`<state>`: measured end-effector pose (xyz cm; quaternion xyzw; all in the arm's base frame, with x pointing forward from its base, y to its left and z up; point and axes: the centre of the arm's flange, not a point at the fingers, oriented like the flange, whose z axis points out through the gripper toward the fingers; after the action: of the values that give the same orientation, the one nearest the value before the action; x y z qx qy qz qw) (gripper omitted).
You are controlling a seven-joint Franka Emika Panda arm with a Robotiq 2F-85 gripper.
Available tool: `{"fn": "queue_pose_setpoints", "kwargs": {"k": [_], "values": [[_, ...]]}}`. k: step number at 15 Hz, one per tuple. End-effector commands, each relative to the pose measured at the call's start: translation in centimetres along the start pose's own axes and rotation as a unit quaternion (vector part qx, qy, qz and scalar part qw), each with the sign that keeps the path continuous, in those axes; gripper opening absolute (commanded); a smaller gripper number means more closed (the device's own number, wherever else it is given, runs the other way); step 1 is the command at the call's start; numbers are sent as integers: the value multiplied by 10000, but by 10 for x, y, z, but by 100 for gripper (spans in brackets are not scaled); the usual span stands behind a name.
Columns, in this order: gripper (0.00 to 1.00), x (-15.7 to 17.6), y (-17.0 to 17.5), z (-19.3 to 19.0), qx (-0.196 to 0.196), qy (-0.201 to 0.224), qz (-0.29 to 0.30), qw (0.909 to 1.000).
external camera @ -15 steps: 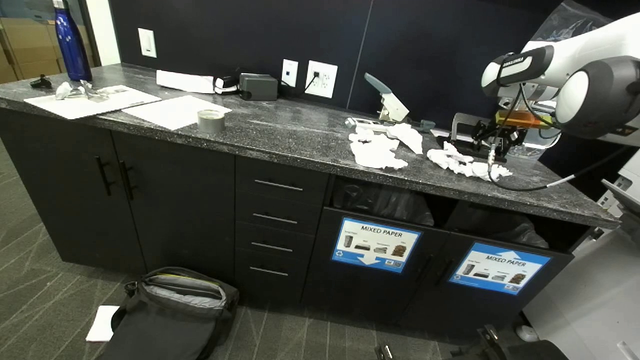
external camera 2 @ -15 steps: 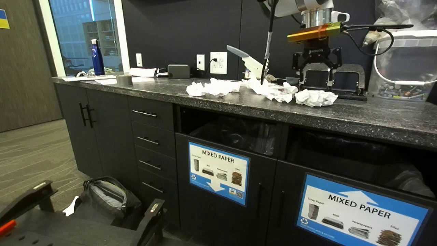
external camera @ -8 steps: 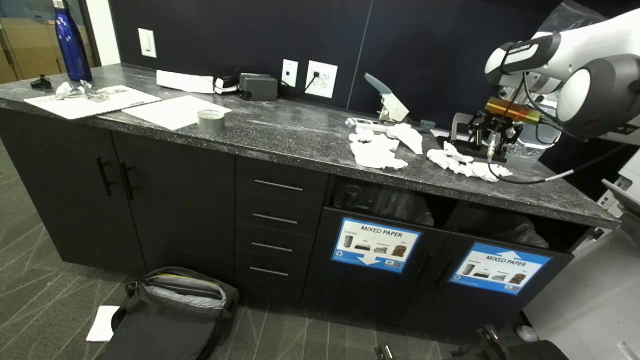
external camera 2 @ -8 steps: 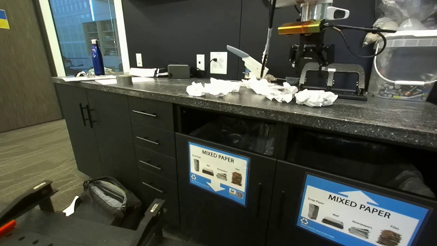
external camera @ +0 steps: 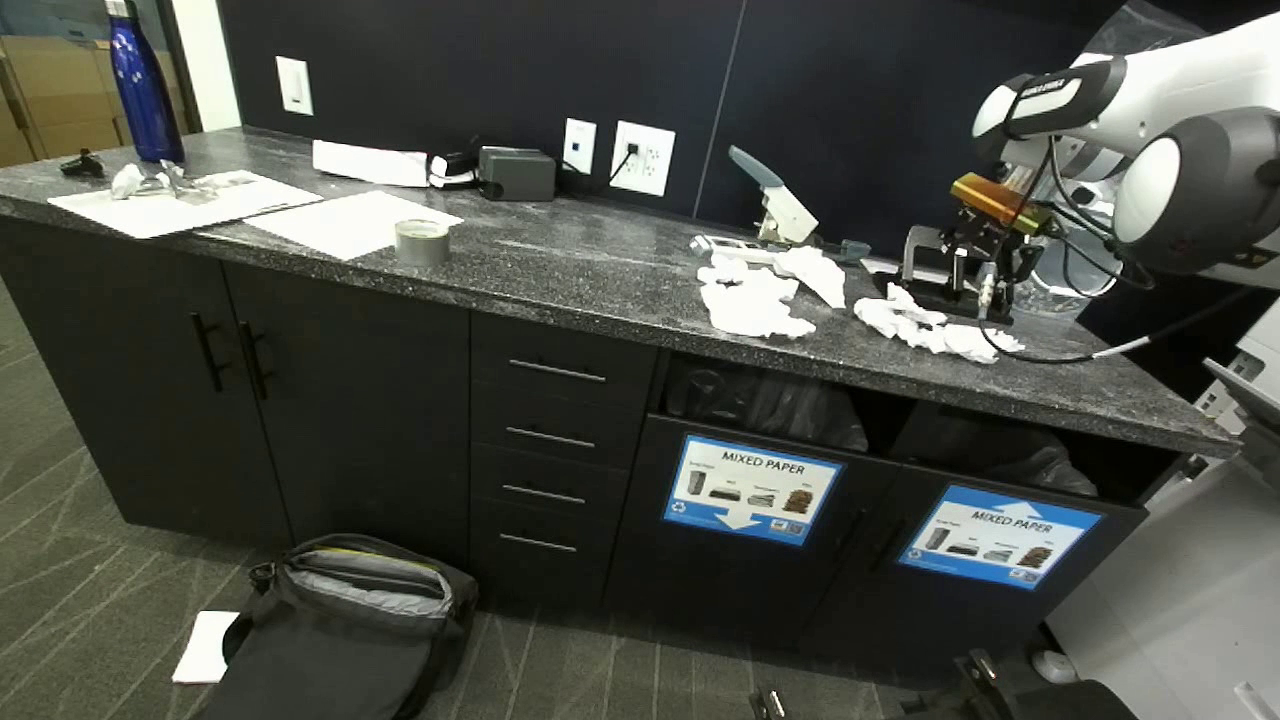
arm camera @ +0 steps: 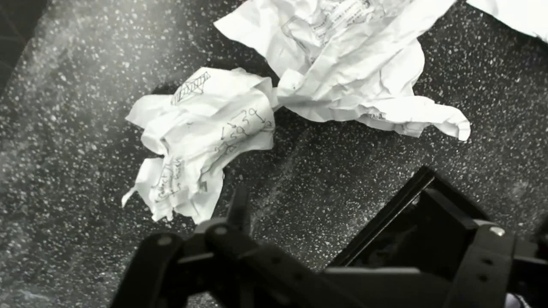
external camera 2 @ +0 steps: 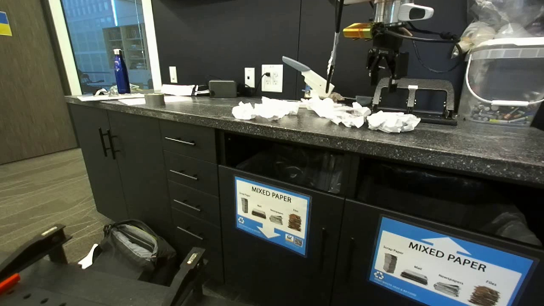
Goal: Put all the white pieces of paper in the left bin
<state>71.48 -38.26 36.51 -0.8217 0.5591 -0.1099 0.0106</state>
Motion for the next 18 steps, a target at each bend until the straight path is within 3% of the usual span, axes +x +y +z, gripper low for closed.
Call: {"fn": "queue_pose_setpoints", "kwargs": {"k": [1, 6, 13, 18], "values": [[100, -12, 3, -10, -141, -266, 876, 9957], [100, -25, 11, -1, -484, -661, 1740, 9813], [100, -21, 24, -1, -747, -647, 2333, 9674], [100, -1, 48, 28, -915, -756, 2763, 9537]]}}
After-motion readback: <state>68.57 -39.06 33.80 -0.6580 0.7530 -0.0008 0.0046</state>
